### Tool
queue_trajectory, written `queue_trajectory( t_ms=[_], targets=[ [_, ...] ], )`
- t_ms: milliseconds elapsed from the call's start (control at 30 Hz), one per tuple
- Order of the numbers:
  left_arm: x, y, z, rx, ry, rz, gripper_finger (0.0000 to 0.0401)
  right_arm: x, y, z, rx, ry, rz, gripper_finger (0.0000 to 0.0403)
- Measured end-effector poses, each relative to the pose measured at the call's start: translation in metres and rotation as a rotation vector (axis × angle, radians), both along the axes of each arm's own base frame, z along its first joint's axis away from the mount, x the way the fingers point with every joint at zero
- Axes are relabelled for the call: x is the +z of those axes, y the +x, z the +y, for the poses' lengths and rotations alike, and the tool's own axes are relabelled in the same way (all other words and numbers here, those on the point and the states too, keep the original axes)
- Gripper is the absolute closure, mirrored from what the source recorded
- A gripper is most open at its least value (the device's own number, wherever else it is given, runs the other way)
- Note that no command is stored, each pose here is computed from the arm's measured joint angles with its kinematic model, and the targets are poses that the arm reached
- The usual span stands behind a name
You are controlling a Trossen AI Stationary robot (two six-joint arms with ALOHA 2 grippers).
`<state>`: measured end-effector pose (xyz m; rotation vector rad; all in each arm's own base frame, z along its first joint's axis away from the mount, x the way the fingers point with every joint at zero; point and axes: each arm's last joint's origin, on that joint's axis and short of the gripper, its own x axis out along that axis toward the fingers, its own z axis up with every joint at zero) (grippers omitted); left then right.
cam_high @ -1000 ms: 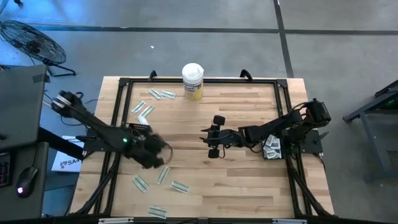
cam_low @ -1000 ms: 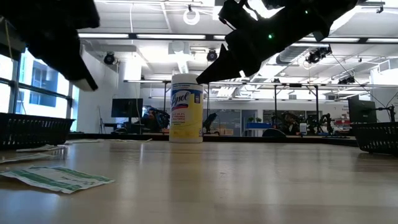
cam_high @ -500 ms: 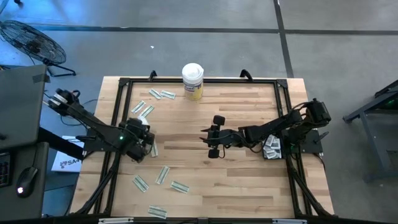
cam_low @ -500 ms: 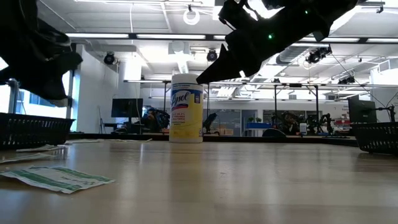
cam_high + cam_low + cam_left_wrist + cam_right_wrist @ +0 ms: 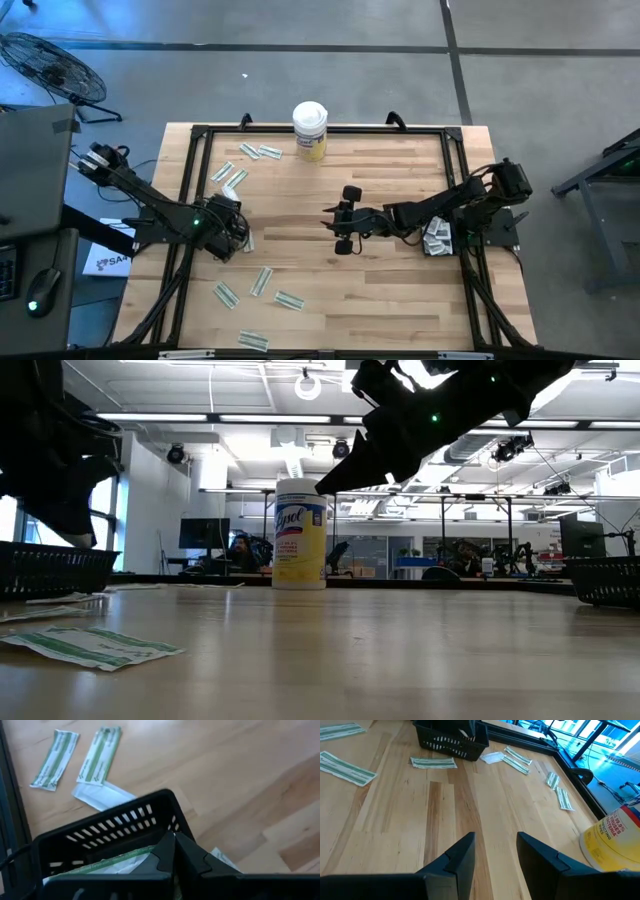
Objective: Pick & Place First Aid Supplies
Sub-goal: Put the bandage into the left black basket
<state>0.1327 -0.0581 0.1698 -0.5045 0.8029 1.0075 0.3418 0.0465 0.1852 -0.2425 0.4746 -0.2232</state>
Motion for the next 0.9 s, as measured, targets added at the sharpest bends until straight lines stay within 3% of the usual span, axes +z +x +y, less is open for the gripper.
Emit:
queue_trajectory(
  t_ms=[400, 700, 900],
  targets=[
    [0.0, 0.0, -0.001, -0.027, -0.015, 0.027, 0.0397, 0.0, 0.0, 0.0, 0.003, 0.001, 0.0, 0.0265],
    [0.0, 0.003, 0.011, 0.009, 0.024, 0.062, 0.0324, 0.0, 0.0, 0.0, 0.003, 0.001, 0.0, 0.0265],
    [0.022, 0.019, 0.011, -0.077, 0.032, 0.071, 0.0319, 0.0, 0.0, 0.0, 0.003, 0.001, 0.0, 0.0265]
  ],
)
